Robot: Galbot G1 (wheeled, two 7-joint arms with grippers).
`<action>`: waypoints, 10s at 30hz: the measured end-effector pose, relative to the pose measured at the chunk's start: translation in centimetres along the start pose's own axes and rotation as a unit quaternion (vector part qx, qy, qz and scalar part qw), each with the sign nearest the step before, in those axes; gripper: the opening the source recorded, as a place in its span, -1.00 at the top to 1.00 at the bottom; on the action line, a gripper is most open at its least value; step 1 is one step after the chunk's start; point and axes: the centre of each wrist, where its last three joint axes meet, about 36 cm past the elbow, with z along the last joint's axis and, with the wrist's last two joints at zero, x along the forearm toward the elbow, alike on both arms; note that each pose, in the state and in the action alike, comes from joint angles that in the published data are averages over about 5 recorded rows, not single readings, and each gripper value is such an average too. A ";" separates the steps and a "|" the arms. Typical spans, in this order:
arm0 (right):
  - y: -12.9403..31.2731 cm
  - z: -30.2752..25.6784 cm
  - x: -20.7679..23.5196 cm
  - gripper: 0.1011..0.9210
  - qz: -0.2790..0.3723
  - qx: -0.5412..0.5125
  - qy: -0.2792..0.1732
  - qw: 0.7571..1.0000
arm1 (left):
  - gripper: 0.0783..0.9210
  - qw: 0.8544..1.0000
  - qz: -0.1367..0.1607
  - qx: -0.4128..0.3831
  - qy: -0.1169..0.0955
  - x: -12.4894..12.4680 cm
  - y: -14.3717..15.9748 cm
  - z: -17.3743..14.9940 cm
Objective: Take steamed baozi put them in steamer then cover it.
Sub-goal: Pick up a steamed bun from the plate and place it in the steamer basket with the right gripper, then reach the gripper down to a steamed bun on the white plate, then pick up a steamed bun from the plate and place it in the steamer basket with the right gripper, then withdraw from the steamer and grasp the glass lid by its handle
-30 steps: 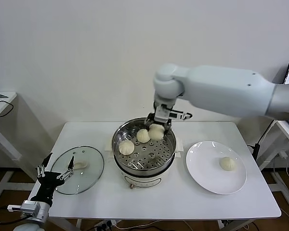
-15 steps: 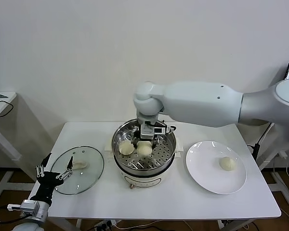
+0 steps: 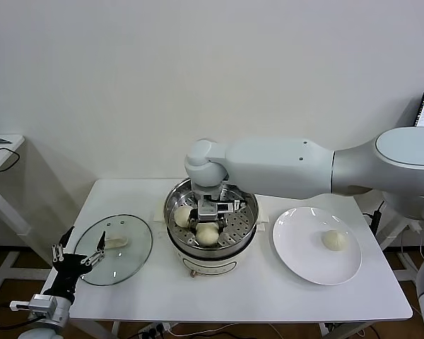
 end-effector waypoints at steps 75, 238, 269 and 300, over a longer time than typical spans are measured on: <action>47.5 1.8 -9.4 -0.76 0.046 -0.699 0.033 0.713 | -0.77 1.000 0.014 -0.004 -0.010 0.5 -2.3 -1.1; 37.7 -6.8 -0.9 -0.76 0.633 -0.671 -0.104 0.371 | -0.77 0.999 0.017 -0.013 -0.030 -0.7 -2.0 -1.7; 33.3 -28.4 -22.7 -0.76 0.791 -0.609 -0.043 -0.051 | -0.77 0.971 0.019 -0.226 -0.081 -0.9 -3.3 2.9; 31.7 -29.1 -26.5 -0.76 0.782 -0.616 -0.026 -0.088 | -0.77 0.774 0.064 -0.630 -0.010 -4.8 3.4 9.8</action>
